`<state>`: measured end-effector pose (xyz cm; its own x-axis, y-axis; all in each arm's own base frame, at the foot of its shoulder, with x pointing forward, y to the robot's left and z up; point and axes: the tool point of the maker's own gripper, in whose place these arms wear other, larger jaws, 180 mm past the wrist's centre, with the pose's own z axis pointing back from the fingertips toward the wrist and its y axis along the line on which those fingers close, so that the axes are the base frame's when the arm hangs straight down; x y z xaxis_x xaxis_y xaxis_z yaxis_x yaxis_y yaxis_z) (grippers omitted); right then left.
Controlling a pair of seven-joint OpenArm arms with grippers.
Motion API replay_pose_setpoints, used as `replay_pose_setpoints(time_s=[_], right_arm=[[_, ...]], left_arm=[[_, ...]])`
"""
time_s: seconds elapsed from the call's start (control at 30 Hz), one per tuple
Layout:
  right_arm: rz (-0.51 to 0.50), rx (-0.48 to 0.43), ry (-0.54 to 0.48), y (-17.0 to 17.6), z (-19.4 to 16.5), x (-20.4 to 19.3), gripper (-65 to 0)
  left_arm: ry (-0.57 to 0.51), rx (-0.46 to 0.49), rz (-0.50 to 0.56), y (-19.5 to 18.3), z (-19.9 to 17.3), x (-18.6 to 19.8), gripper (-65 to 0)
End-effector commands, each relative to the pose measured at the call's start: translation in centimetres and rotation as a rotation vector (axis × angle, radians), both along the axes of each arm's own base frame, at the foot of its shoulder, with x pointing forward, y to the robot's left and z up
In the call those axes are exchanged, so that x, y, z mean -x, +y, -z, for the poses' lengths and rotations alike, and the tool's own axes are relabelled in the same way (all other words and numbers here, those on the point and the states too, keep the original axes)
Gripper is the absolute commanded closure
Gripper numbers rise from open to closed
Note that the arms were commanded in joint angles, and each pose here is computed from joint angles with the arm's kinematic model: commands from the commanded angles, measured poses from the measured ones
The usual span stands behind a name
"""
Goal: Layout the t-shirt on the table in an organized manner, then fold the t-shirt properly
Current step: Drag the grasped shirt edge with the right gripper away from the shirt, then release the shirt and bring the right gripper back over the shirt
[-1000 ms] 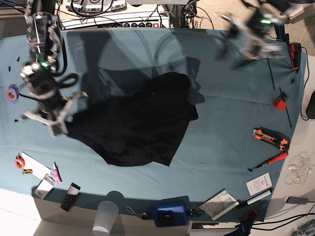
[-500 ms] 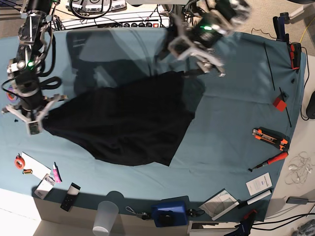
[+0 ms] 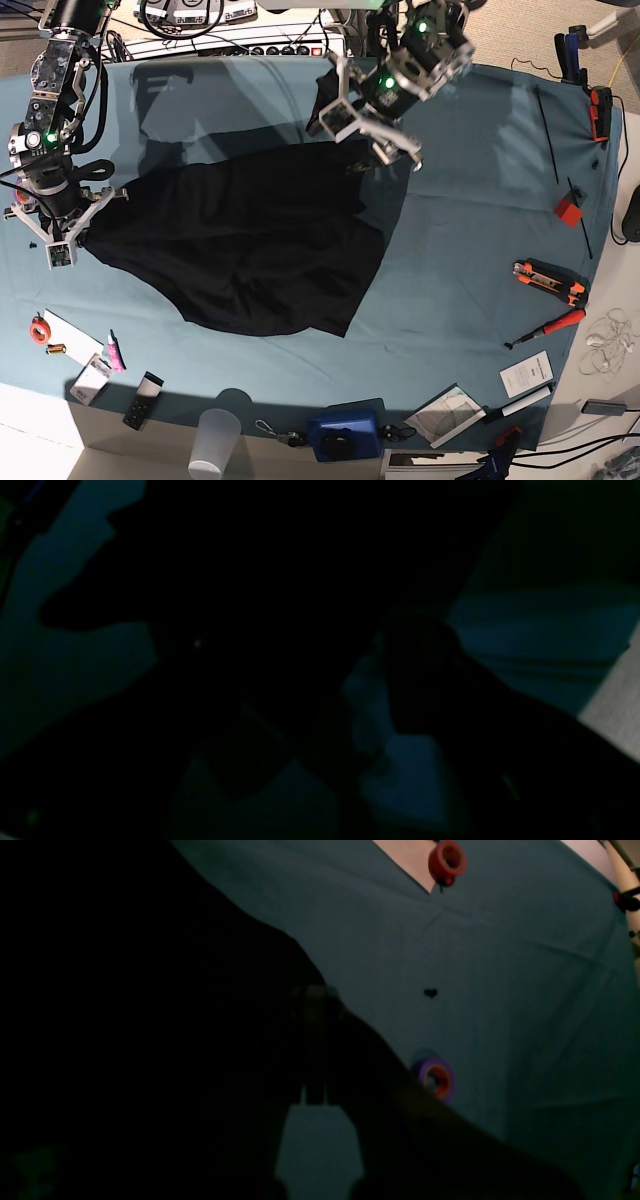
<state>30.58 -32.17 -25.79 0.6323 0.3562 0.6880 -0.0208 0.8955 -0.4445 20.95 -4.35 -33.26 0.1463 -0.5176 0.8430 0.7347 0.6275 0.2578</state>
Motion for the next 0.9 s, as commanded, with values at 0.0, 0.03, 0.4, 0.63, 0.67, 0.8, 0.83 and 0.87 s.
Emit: replay_pose_setpoints(time_s=[0.0,0.03,0.4,0.63,0.67,0.8,0.83,0.87], right_arm=[[-0.003,0.025,-0.052,-0.4,-1.7,-0.6,0.0],[-0.004,0.025,-0.051,-0.4,-1.7,-0.6,0.0],[-0.005,0.023,-0.051,-0.4,-1.7,-0.6,0.0],[-0.080,-0.014,-0.052,1.1,-1.5,-1.0,0.0],[-0.088,-0.014,-0.068,1.2,-1.8,-1.1,0.0],[-0.113,-0.016,-0.148,1.6,-3.5,-2.4,0.0],[-0.116,-0.019,-0.166,1.7,-4.1,-2.7,0.0],[-0.118,-0.023,-0.184,1.7,-4.6,-3.1,0.0]], left_arm=[[-0.019,0.024,0.000,-0.3,-0.5,-0.4,-42.5],[-0.009,0.016,0.002,-0.3,0.0,-0.5,-42.5],[-0.042,-0.003,-0.042,0.3,0.3,-3.1,-35.9],[-0.062,-0.019,-0.180,2.3,0.0,-4.8,0.0],[-0.054,-0.032,-0.218,2.9,0.2,-5.0,0.0],[-0.069,-0.106,-0.394,6.2,-0.2,-6.5,0.0],[-0.087,-0.131,-0.429,7.0,-0.7,-6.9,0.0],[-0.105,-0.155,-0.458,7.8,-1.3,-7.3,0.0]])
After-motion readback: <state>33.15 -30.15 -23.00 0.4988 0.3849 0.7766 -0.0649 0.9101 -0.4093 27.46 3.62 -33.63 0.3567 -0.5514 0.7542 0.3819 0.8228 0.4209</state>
